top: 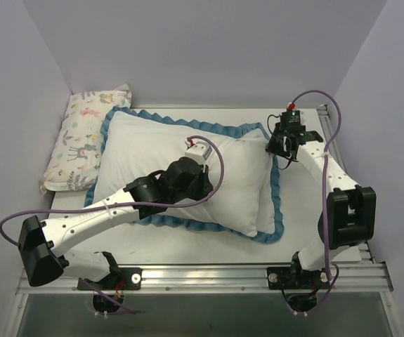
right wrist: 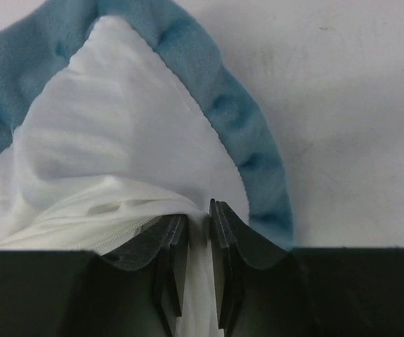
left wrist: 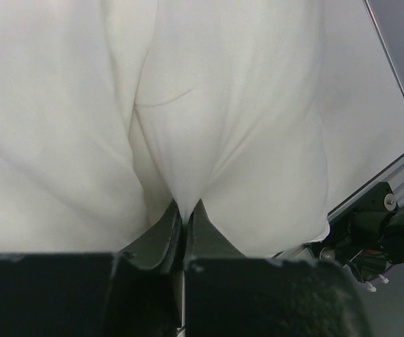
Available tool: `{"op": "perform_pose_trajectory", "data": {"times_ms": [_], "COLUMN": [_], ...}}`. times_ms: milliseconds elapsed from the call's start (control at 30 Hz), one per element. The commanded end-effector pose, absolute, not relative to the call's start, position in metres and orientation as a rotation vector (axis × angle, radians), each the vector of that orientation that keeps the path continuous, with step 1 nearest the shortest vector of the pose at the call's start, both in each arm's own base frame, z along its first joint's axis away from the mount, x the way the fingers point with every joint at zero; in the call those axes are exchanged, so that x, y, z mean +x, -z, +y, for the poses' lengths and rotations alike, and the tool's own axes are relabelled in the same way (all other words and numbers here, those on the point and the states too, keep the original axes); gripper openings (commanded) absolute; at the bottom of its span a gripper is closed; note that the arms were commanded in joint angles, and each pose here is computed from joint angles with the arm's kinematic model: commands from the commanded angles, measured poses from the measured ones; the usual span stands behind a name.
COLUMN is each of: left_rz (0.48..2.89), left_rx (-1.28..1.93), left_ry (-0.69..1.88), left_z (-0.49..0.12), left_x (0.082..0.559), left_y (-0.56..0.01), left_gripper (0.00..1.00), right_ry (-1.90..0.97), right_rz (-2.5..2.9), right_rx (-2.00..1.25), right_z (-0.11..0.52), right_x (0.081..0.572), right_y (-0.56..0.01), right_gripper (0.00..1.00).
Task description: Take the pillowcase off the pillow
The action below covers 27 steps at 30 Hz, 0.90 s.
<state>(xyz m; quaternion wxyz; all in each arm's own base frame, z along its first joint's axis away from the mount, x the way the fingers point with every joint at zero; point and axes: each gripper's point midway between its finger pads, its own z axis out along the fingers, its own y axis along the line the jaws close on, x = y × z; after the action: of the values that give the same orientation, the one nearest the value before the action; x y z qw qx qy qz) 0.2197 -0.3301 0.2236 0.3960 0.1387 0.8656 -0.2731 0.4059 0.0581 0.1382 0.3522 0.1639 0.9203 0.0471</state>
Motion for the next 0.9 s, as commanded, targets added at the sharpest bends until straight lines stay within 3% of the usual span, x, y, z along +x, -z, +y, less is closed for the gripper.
{"op": "perform_pose_trajectory", "data": {"times_ms": [0, 200, 300, 433, 533, 733, 867], "left_rz": [2.214, 2.177, 2.160, 2.125, 2.096, 2.032, 2.020], "left_rx": [0.318, 0.291, 0.275, 0.235, 0.190, 0.137, 0.137], "left_ry": [0.647, 0.666, 0.669, 0.658, 0.634, 0.647, 0.661], "left_z": [-0.302, -0.300, -0.302, -0.305, -0.306, -0.316, -0.321], "left_x": [0.205, 0.204, 0.206, 0.215, 0.226, 0.244, 0.248], "left_y": [-0.230, -0.248, -0.255, -0.270, -0.281, -0.311, -0.319], "left_gripper": [0.00, 0.00, 0.00, 0.00, 0.00, 0.00, 0.00], "right_ry": [-0.177, -0.392, -0.505, -0.587, -0.630, -0.664, -0.684], "right_rz": [2.261, 2.310, 2.303, 2.266, 2.212, 2.100, 2.063], "right_rx": [0.535, 0.528, 0.542, 0.577, 0.648, 0.690, 0.734], "right_z": [0.041, 0.063, 0.067, 0.066, 0.047, 0.033, 0.021], "right_x": [0.444, 0.453, 0.454, 0.448, 0.445, 0.427, 0.422], "right_y": [-0.163, -0.154, -0.160, -0.177, -0.193, -0.233, -0.243], "right_gripper": [0.21, 0.25, 0.31, 0.60, 0.75, 0.85, 0.86]}}
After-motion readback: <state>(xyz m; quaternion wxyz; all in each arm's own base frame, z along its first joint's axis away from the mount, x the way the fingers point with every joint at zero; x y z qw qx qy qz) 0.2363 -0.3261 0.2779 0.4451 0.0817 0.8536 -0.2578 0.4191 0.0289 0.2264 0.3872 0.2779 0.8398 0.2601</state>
